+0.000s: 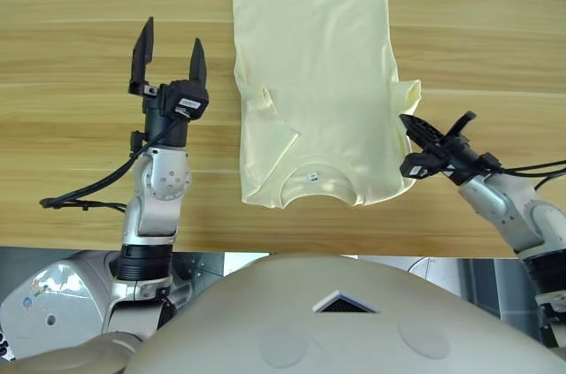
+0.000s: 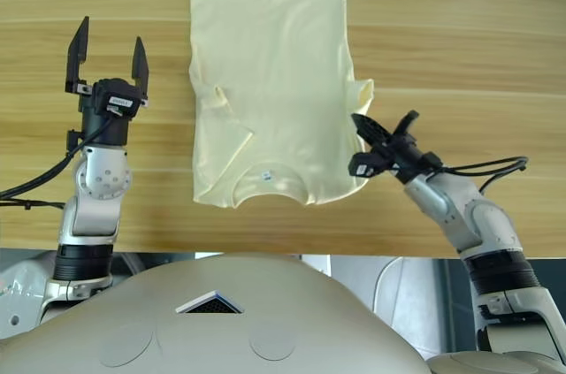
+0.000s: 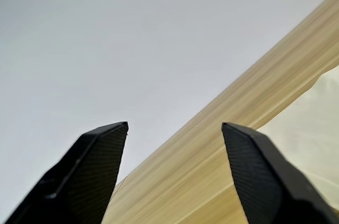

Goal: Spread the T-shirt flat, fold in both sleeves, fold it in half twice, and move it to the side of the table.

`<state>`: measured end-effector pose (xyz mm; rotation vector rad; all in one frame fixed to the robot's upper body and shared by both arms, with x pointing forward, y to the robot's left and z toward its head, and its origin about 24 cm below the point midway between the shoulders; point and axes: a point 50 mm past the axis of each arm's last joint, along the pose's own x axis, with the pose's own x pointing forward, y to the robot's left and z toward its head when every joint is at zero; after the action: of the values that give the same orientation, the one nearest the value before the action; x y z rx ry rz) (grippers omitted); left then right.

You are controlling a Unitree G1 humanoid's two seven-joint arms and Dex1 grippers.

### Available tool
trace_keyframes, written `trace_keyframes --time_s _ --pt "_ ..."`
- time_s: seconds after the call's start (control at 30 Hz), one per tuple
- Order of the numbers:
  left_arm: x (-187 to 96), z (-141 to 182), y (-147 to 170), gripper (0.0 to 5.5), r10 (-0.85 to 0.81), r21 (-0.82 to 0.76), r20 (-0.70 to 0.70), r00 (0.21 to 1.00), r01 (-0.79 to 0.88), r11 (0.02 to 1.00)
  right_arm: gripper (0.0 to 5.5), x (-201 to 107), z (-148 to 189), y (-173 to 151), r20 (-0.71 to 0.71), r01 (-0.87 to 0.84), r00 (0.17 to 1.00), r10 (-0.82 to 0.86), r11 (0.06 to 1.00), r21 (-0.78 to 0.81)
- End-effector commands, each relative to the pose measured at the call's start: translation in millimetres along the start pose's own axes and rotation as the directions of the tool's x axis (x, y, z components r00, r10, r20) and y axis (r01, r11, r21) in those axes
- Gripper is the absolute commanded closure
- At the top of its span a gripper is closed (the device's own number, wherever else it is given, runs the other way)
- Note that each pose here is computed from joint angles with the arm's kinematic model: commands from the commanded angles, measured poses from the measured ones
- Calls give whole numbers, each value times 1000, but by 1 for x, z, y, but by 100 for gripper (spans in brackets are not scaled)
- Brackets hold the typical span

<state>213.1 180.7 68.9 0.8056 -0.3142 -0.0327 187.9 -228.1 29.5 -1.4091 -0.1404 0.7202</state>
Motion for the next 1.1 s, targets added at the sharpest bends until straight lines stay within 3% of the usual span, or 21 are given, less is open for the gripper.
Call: trace_keyframes --time_s 0.03,0.47,0.63,1.1 --pt "0 -1 -5 218 -9 -2 -9 1000 9 1000 549 9 10 -4 49 -10 999 11 1000 -20" --pt "-1 0 -9 218 -17 -14 -12 1000 17 1000 549 16 19 2 97 -61 993 65 997 -45" --pt "-1 0 -10 218 -20 -18 -11 1000 19 1000 549 16 21 -13 119 -4 993 3 1000 5" --pt "-1 -1 -10 218 -24 -12 -11 1000 24 1000 549 -23 -24 -17 -88 7 996 -4 999 36"
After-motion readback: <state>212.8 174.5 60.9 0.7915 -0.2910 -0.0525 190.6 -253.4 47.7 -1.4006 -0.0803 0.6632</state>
